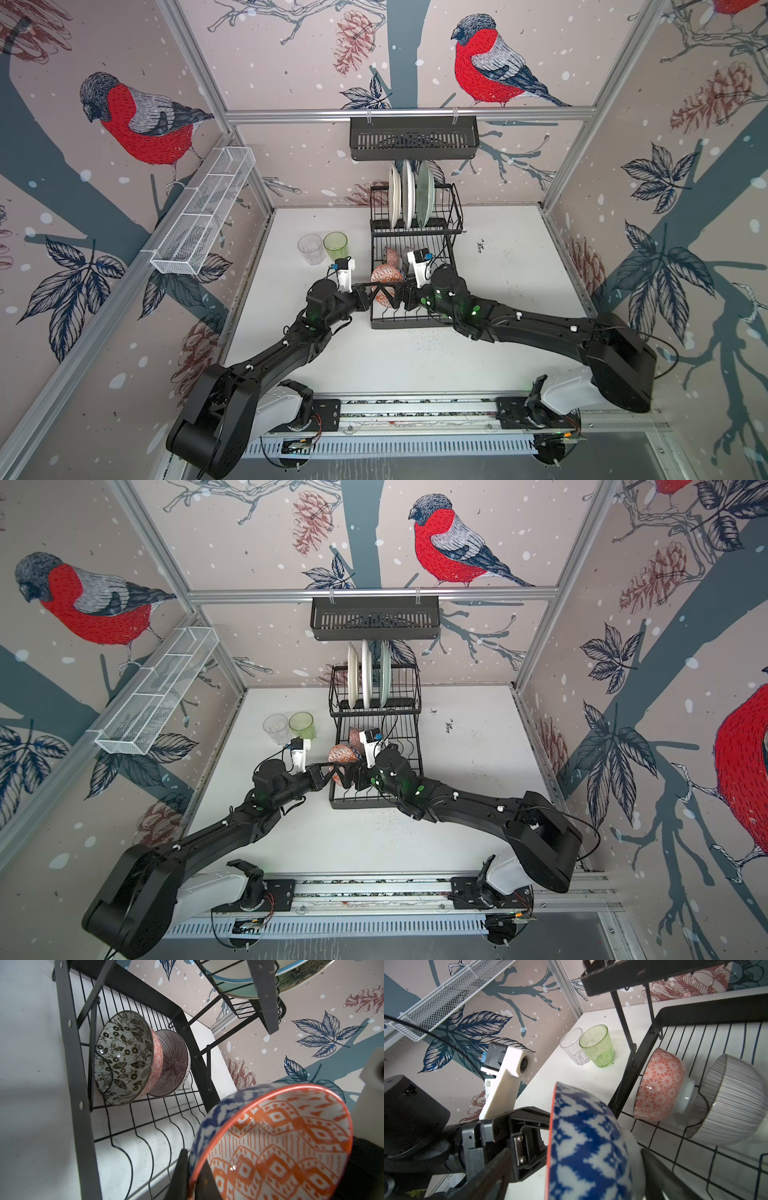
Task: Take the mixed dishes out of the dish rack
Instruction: 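Open the right gripper and draw it back from the bowl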
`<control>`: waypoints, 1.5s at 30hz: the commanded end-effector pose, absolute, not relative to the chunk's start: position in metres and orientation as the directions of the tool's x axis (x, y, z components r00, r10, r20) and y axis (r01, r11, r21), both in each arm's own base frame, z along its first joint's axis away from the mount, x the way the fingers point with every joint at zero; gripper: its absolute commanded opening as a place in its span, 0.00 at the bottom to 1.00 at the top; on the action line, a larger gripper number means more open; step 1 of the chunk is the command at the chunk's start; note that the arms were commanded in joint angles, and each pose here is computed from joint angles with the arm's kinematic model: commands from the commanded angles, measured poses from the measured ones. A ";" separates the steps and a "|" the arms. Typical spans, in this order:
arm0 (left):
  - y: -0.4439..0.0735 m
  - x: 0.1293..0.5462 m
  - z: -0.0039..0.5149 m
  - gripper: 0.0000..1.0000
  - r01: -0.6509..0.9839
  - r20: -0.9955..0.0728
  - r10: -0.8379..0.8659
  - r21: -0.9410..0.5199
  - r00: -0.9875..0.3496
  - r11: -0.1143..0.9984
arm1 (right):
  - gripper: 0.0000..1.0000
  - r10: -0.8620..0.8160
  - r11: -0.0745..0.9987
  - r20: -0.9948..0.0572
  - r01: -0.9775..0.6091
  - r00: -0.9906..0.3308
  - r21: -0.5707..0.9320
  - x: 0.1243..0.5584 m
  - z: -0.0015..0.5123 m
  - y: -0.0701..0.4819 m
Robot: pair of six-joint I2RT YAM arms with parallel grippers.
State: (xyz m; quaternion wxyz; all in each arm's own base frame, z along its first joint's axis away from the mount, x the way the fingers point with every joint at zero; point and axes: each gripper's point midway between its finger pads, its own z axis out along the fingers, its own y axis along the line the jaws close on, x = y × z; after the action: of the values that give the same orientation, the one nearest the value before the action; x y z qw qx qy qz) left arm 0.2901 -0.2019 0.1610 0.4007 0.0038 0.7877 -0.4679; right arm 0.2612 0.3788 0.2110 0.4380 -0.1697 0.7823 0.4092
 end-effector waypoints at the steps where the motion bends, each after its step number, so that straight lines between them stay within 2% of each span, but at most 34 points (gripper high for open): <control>1: -0.201 0.294 0.175 0.00 0.413 -0.666 -0.379 -0.718 -0.642 0.561 | 0.99 0.115 0.639 -0.846 -0.613 -0.521 0.465 0.268 0.219 0.374; 12: -0.191 0.297 0.176 0.00 0.381 -0.685 -0.388 -0.690 -0.616 0.615 | 1.00 0.132 0.731 -0.850 -0.529 -0.509 0.430 0.279 0.209 0.352; 28: -0.189 0.298 0.174 0.00 0.365 -0.682 -0.386 -0.687 -0.621 0.628 | 1.00 0.155 0.802 -0.859 -0.445 -0.487 0.398 0.279 0.212 0.319; 37: -0.188 0.299 0.173 0.00 0.353 -0.680 -0.387 -0.685 -0.622 0.637 | 0.99 0.189 0.860 -0.855 -0.339 -0.483 0.382 0.279 0.201 0.287; 45: -0.176 0.306 0.171 0.00 0.312 -0.706 -0.396 -0.649 -0.587 0.694 | 0.99 0.222 0.837 -0.881 -0.382 -0.418 0.392 0.268 0.213 0.271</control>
State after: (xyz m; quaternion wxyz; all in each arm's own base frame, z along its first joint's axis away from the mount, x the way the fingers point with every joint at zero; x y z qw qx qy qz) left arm 0.2985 -0.1803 0.1584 0.4260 -0.0264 0.8106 -0.4010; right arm 0.2664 0.2752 0.2000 0.5116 -0.0568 0.8123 0.2743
